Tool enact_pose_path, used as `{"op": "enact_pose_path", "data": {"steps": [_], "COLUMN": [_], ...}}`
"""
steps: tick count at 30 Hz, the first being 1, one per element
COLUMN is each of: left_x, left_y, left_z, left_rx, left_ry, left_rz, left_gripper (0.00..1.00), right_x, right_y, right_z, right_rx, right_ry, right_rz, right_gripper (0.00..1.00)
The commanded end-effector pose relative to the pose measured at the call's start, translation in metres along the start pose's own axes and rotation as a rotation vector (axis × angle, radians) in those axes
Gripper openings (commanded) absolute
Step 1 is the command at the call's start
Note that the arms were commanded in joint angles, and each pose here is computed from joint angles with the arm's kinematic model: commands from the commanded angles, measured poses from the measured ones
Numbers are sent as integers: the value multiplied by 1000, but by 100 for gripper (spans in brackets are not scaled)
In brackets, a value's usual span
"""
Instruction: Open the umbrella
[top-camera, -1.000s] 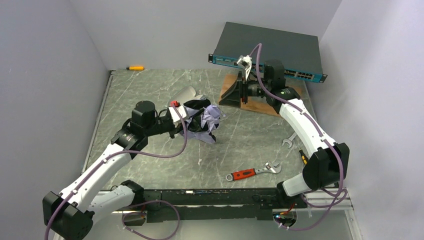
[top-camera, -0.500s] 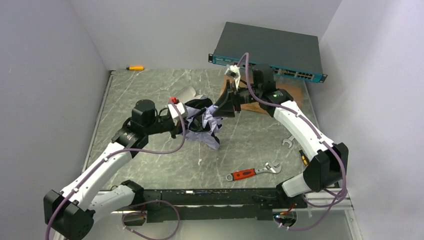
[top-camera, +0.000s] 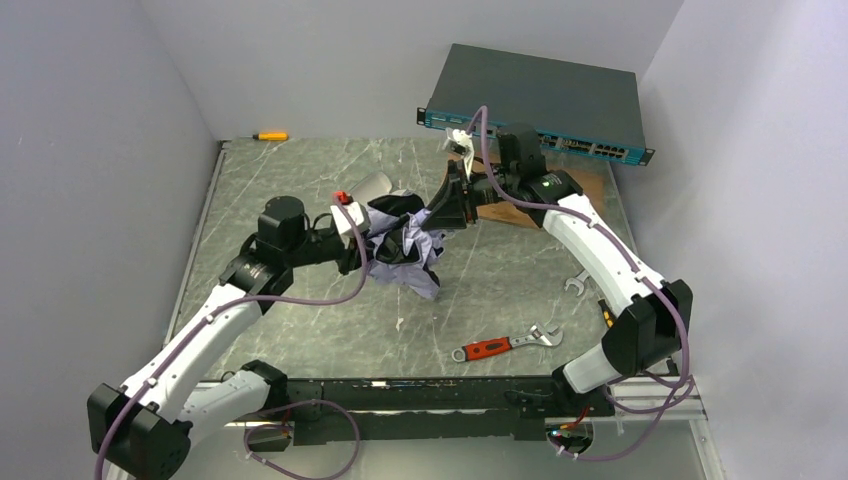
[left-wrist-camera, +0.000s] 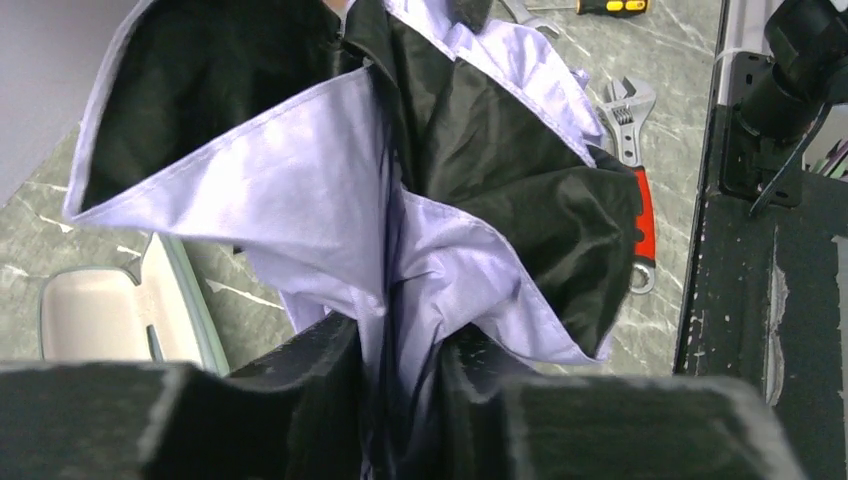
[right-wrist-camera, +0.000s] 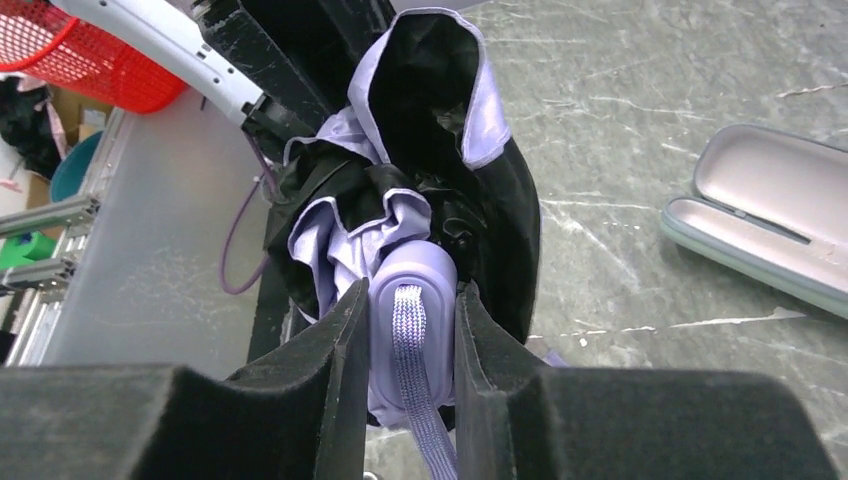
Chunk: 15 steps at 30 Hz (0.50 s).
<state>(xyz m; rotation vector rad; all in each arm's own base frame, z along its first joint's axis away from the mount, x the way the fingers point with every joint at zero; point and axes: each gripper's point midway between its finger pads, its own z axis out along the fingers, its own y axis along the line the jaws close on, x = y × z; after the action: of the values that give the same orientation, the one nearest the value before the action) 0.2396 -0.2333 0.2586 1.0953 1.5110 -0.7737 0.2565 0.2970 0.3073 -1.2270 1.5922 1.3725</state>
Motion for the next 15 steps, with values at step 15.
{"op": "enact_pose_path", "data": {"steps": [15], "left_x": [-37], "left_y": [7], "left_z": [13], "left_rx": [26], "left_ry": [-34], "left_rz": [208], "left_gripper": [100], "right_x": [-10], "right_y": [-3], "right_z": [4], "right_rx": [123], "right_ry": [119], "right_rz": [-194], "right_gripper": [0]}}
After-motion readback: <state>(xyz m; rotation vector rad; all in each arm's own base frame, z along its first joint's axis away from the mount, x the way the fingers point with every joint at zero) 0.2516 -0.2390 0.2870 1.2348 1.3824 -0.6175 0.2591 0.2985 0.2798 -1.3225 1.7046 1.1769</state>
